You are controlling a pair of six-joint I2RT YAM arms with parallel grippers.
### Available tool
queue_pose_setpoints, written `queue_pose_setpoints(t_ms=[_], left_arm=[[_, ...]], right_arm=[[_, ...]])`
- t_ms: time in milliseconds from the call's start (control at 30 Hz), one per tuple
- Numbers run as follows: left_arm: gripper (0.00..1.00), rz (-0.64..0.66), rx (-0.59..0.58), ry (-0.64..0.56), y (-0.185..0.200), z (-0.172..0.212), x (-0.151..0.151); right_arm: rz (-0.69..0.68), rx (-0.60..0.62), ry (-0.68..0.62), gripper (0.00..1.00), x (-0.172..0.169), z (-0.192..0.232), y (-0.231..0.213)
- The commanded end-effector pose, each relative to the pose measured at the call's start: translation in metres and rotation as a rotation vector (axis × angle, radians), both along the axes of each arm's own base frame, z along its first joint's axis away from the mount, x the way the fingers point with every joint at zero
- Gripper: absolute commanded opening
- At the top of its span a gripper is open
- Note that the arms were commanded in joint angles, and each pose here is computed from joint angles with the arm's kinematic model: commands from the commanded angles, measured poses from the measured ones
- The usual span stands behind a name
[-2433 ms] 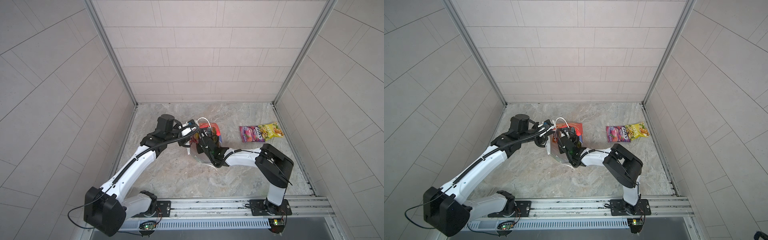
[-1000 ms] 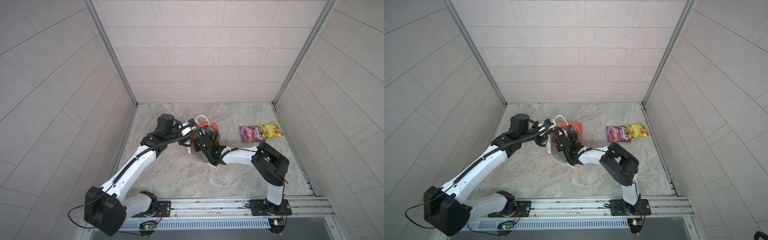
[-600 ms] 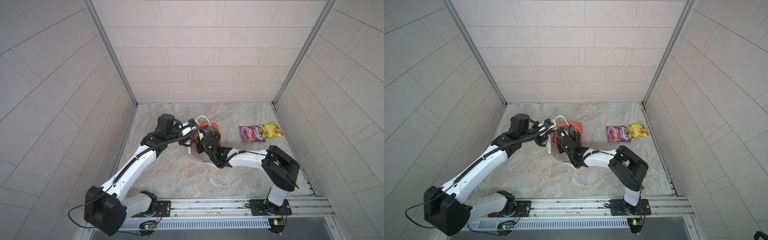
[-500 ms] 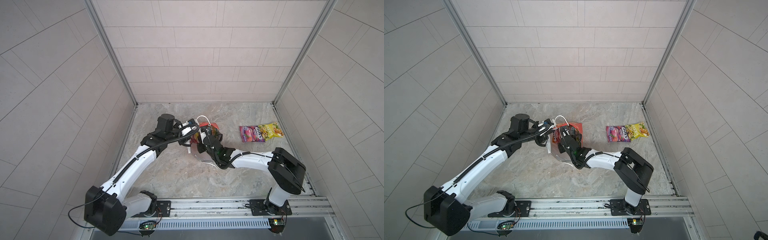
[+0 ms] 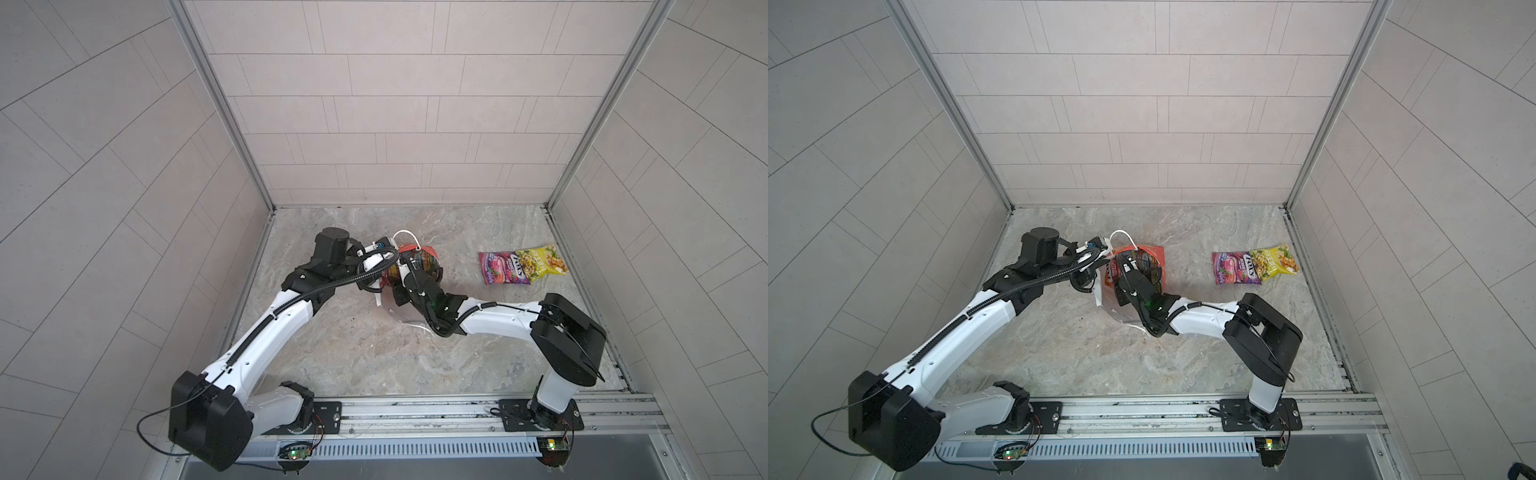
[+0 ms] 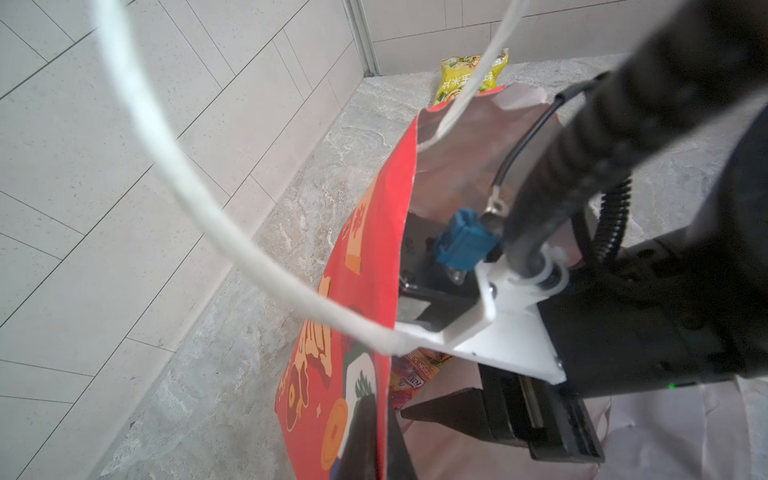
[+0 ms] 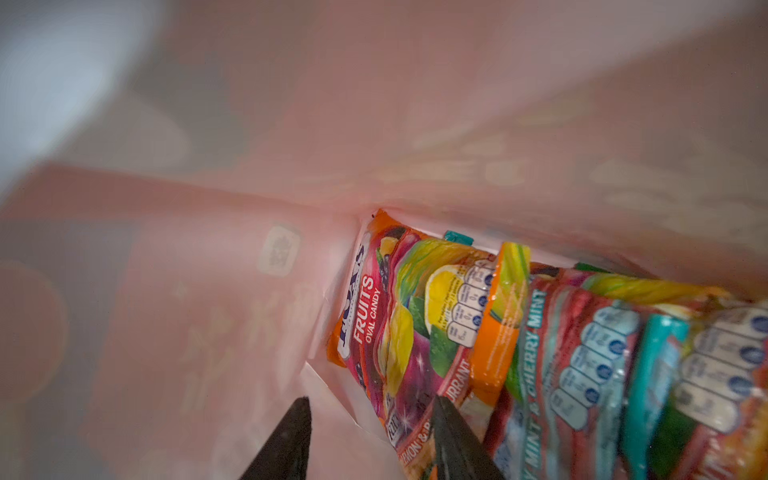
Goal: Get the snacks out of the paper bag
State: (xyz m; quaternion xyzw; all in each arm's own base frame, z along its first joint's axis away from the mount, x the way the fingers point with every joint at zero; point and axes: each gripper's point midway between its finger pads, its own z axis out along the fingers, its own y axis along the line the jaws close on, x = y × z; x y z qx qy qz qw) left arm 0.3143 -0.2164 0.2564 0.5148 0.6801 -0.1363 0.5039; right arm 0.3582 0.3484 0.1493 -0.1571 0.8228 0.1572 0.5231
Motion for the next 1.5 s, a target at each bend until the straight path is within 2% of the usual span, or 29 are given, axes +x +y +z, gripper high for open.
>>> queue_pose_setpoints(t_ms=[0,200,533,667,733,833,900,1067,1167,1467], left_arm=[[0.00,-0.062,-0.029,-0.037,-0.011,0.013,-0.005],[0.00,-0.061,-0.028,-0.039,-0.010,0.013,-0.005],[0.00,-0.059,-0.025,-0.042,-0.010,0.013,-0.004],[0.00,-0.060,-0.028,-0.040,-0.010,0.013,-0.005],[0.00,-0.060,-0.027,-0.041,-0.010,0.013,-0.005],[0.00,-0.057,-0.025,-0.042,-0.010,0.013,-0.005],[0.00,-0.055,-0.026,-0.044,-0.009,0.014,-0.005],[0.00,-0.052,-0.026,-0.048,-0.009,0.013,-0.003],[0.00,-0.053,-0.025,-0.049,-0.010,0.013,-0.003],[0.00,-0.047,-0.021,-0.048,-0.009,0.011,-0.003]], right_arm=[[0.041,0.026,-0.005,0.45,0.003,0.004,0.015],[0.006,0.022,0.015,0.47,0.013,-0.009,0.020],[-0.132,-0.030,0.066,0.52,0.039,-0.040,0.001],[-0.140,-0.042,0.066,0.52,0.047,-0.049,0.001],[-0.151,-0.046,0.067,0.45,0.051,-0.054,0.000],[-0.150,-0.038,0.064,0.25,0.052,-0.051,0.001],[-0.143,-0.024,0.058,0.16,0.050,-0.043,0.000],[-0.105,0.019,0.033,0.04,0.042,-0.018,0.000],[-0.079,0.032,0.008,0.00,0.035,0.000,-0.003],[-0.023,0.067,-0.018,0.00,0.013,0.024,-0.015]])
